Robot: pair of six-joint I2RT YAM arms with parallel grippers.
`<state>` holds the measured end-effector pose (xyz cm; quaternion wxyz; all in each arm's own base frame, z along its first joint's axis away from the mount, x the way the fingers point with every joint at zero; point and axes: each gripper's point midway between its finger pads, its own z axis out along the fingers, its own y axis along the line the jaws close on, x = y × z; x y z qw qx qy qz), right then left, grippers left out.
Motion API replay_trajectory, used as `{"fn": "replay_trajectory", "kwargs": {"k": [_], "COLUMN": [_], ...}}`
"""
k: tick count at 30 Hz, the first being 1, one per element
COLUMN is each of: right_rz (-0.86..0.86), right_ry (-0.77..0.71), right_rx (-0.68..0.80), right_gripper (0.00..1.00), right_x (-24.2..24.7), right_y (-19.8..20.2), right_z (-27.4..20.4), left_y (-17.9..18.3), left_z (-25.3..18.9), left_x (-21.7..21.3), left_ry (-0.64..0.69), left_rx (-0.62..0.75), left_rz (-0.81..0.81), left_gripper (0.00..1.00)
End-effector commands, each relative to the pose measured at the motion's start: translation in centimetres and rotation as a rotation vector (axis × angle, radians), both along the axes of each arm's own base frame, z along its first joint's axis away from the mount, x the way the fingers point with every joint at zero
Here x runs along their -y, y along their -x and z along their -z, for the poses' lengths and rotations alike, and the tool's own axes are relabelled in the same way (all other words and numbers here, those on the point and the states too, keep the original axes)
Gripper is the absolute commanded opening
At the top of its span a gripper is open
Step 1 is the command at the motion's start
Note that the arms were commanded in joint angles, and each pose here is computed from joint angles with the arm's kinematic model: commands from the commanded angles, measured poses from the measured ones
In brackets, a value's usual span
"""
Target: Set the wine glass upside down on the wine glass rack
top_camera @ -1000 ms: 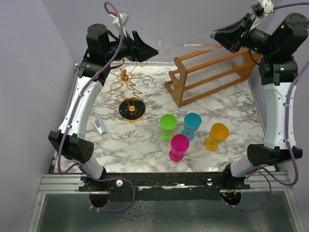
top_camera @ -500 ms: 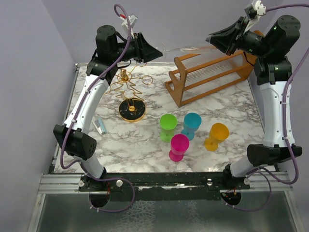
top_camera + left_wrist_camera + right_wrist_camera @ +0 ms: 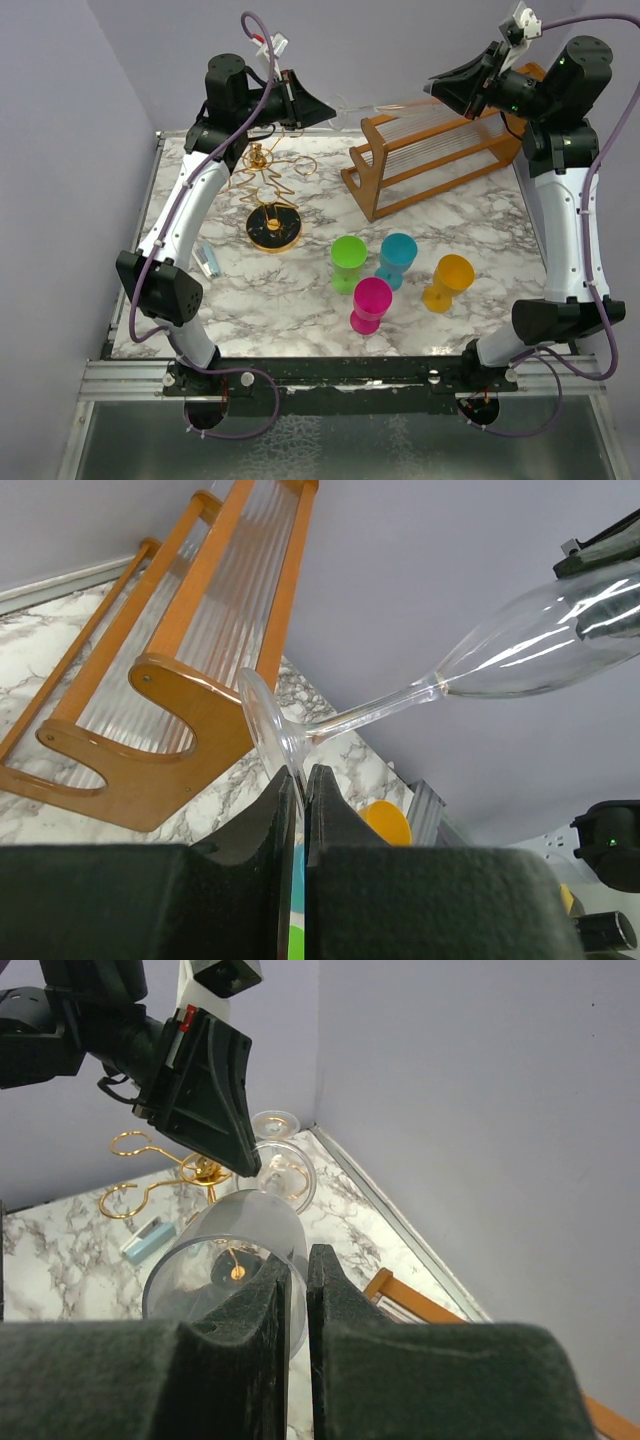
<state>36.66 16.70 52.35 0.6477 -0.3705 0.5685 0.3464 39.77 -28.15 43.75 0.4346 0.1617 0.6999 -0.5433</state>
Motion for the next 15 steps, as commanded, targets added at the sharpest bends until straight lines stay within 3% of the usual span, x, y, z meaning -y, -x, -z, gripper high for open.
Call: {"fn": "replay_trajectory", "kwargs": {"k": [1, 15], "right_rz": [-0.01, 0.159], "right_ry": [0.001, 0.062], "right_rx": [0.069, 0.152], "right_gripper": [0.1, 0.64], "right_x": [-0.1, 1.9], "right_y": [2.0, 3.0], "right_z": [-1.9, -3.1], "left_y": [0.4, -0.4], "left_z": [-0.7, -4.3], "left_x": [0.0, -7.1], "left_ry": [-0.015, -0.028], "left_rx": [0.058, 0.18], "left_rz": [0.003, -0.158], "left_gripper": [0.0, 0.0]}}
